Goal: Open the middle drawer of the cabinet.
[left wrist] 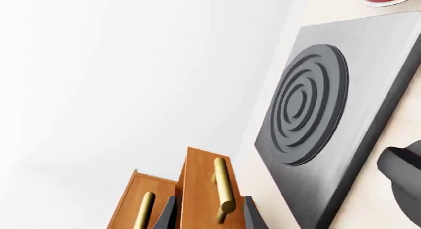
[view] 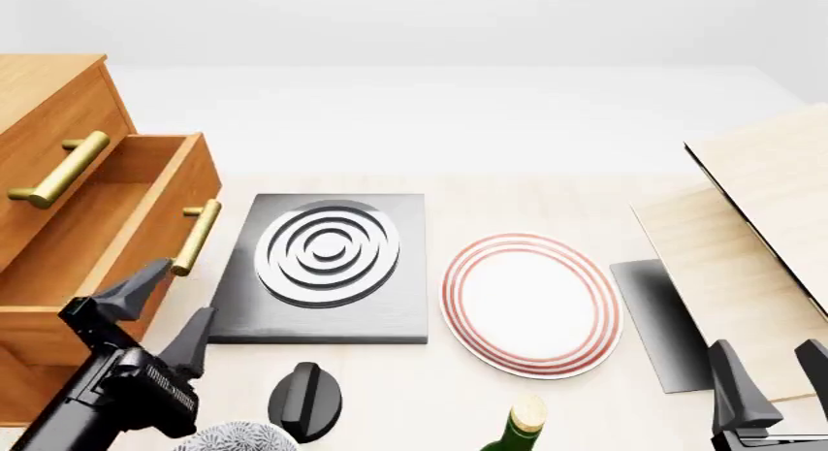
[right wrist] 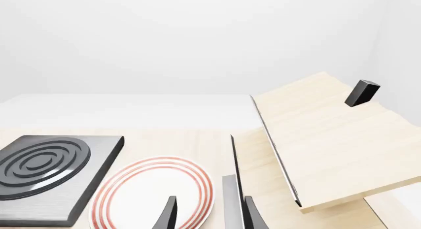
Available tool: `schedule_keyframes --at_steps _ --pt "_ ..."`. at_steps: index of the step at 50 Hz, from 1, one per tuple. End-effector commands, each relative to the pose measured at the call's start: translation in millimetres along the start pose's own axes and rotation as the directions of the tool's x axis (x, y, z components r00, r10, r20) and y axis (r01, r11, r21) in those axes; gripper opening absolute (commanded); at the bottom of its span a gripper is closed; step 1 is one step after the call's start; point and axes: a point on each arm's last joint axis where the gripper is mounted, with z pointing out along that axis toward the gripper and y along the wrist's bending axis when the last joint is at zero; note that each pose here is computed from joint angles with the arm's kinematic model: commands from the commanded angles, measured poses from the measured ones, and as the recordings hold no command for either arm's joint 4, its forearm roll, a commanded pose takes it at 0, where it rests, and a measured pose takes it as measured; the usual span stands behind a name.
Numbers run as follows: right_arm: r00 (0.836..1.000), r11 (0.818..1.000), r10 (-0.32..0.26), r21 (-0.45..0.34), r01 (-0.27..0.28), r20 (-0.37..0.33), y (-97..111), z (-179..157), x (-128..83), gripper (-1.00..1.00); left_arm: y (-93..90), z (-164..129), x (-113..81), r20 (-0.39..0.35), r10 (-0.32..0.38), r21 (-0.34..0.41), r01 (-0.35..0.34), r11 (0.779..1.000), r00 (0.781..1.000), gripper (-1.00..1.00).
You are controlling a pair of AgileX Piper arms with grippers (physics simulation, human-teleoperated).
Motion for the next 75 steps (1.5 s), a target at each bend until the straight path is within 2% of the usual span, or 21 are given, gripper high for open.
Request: schedule_keyframes --at_steps 1,6,9,14,21,22,24,25,30,31,33,38,40,41,43,44,48,53,56,67,75 --pt "1.0 1.0 0.0 0.0 0.0 0.0 0.0 0.0 0.0 1.0 25.2 -38.4 -12.0 0.044 -0.135 -0.01 0.135 0.991 0.99 1.0" --pt "1.0 1.0 0.0 0.0 0.0 0.0 0.0 0.0 0.0 1.0 62.7 -52.2 -24.7 0.102 -0.252 -0.07 0.259 0.963 0.962 1.0" --pt "1.0 1.0 0.0 0.0 0.0 0.0 0.0 0.0 0.0 1.0 101.5 -67.3 -32.8 0.118 -0.365 -0.132 0.379 0.916 0.923 1.0" --pt "1.0 1.0 0.0 0.0 0.0 0.0 0.0 0.0 0.0 1.0 130.6 -80.9 -42.4 0.161 -0.435 -0.145 0.457 0.878 0.886 1.0" --pt "1.0 1.0 0.0 0.0 0.0 0.0 0.0 0.0 0.0 1.0 172.2 -95.7 -54.8 0.144 -0.612 -0.093 0.626 0.774 0.778 1.0" --pt "1.0 1.0 0.0 0.0 0.0 0.0 0.0 0.0 0.0 1.0 178.9 -91.2 -57.0 0.117 -0.662 -0.065 0.671 0.738 0.74 1.0" --pt "1.0 1.0 0.0 0.0 0.0 0.0 0.0 0.0 0.0 1.0 183.7 -92.7 -58.4 0.115 -0.683 -0.062 0.691 0.72 0.721 1.0" --pt "1.0 1.0 0.0 0.0 0.0 0.0 0.0 0.0 0.0 1.0 188.1 -88.3 -60.4 0.102 -0.722 -0.037 0.727 0.685 0.685 1.0" --pt "1.0 1.0 0.0 0.0 0.0 0.0 0.0 0.0 0.0 1.0 185.7 -84.4 -58.7 0.072 -0.715 -0.041 0.718 0.695 0.695 1.0" --pt "1.0 1.0 0.0 0.0 0.0 0.0 0.0 0.0 0.0 1.0 190.7 -75.2 -59.7 0.037 -0.765 -0.029 0.766 0.642 0.643 1.0" --pt "1.0 1.0 0.0 0.0 0.0 0.0 0.0 0.0 0.0 1.0 191.8 -66.5 -59.0 0.0 -0.786 -0.024 0.785 0.618 0.619 1.0" --pt "1.0 1.0 0.0 0.0 0.0 0.0 0.0 0.0 0.0 1.0 198.5 -46.4 -59.5 -0.053 -0.871 -0.024 0.872 0.49 0.488 1.0" --pt "1.0 1.0 0.0 0.0 0.0 0.0 0.0 0.0 0.0 1.0 198.1 -44.2 -58.4 -0.064 -0.865 -0.03 0.865 0.501 0.498 1.0" --pt "1.0 1.0 0.0 0.0 0.0 0.0 0.0 0.0 0.0 1.0 198.4 -35.9 -56.3 -0.094 -0.881 -0.042 0.882 0.469 0.464 1.0" --pt "1.0 1.0 0.0 0.0 0.0 0.0 0.0 0.0 0.0 1.0 199.3 -30.0 -54.8 -0.112 -0.89 -0.053 0.892 0.449 0.442 1.0" --pt "1.0 1.0 0.0 0.0 0.0 0.0 0.0 0.0 0.0 1.0 198.7 -23.2 -49.7 -0.146 -0.881 -0.08 0.882 0.464 0.45 1.0" --pt "1.0 1.0 0.0 0.0 0.0 0.0 0.0 0.0 0.0 1.0 196.2 -12.2 -47.6 -0.169 -0.898 -0.083 0.902 0.424 0.407 1.0" --pt "1.0 1.0 0.0 0.0 0.0 0.0 0.0 0.0 0.0 1.0 190.4 4.6 -40.1 -0.237 -0.921 -0.119 0.932 0.342 0.308 1.0" --pt "1.0 1.0 0.0 0.0 0.0 0.0 0.0 0.0 0.0 1.0 189.3 5.9 -36.3 -0.245 -0.919 -0.136 0.927 0.349 0.31 1.0" --pt "1.0 1.0 0.0 0.0 0.0 0.0 0.0 0.0 0.0 1.0 183.4 5.4 -28.7 -0.291 -0.927 -0.184 0.936 0.298 0.238 1.0" --pt "1.0 1.0 0.0 0.0 0.0 0.0 0.0 0.0 0.0 1.0 176.2 9.7 -20.7 -0.308 -0.919 -0.206 0.926 0.316 0.246 1.0"
